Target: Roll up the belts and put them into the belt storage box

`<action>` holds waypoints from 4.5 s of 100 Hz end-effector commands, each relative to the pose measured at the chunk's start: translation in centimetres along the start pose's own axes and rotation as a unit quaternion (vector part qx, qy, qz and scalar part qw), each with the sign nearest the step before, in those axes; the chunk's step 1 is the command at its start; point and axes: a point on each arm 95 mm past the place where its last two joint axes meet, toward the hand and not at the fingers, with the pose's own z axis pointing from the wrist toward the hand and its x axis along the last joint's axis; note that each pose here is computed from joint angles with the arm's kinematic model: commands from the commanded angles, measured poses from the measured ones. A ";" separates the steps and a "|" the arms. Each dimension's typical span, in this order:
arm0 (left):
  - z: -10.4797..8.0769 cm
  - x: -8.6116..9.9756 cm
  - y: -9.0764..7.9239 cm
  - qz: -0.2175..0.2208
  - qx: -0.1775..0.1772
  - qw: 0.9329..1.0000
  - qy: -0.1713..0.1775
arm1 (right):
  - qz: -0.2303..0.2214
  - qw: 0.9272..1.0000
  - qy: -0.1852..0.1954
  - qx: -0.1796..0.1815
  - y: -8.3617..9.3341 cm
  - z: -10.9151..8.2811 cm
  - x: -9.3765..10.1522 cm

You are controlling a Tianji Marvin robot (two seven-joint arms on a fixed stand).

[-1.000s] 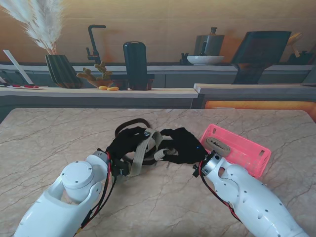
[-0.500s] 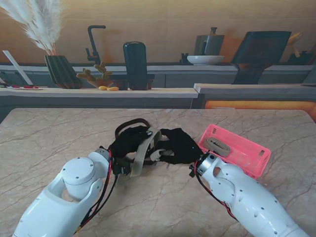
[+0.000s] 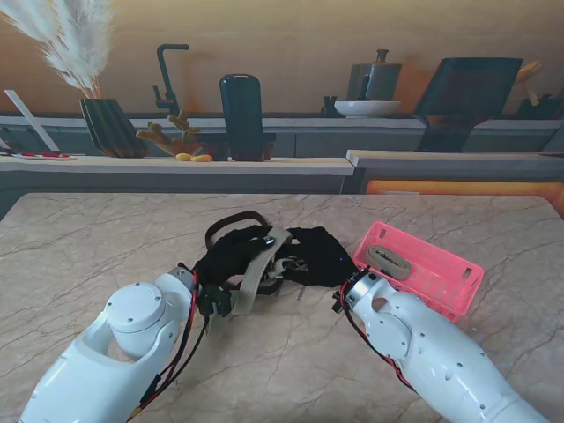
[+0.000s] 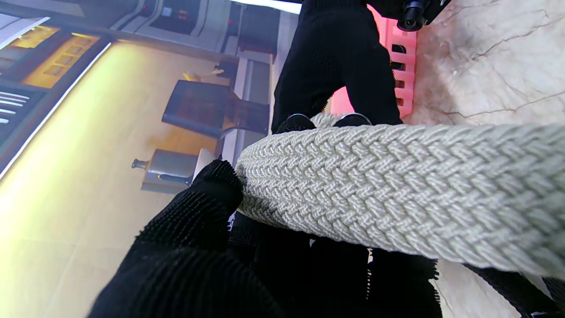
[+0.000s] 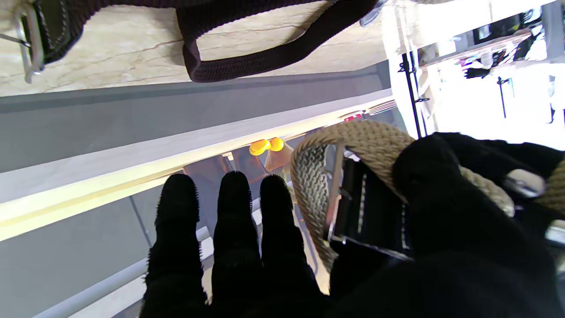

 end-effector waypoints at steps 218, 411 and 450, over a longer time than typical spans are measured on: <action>2.1 -3.8 3.5 0.377 0.176 0.907 0.058 | 0.094 0.981 -0.102 -0.138 0.7 1.8 1.4; 4.2 -4.5 4.7 0.298 0.204 0.923 0.137 | 0.198 0.971 -0.071 -0.112 -0.4 2.2 4.7; 4.0 -4.3 5.0 0.268 0.211 0.928 0.147 | 0.188 0.972 -0.102 -0.101 -0.6 1.8 4.4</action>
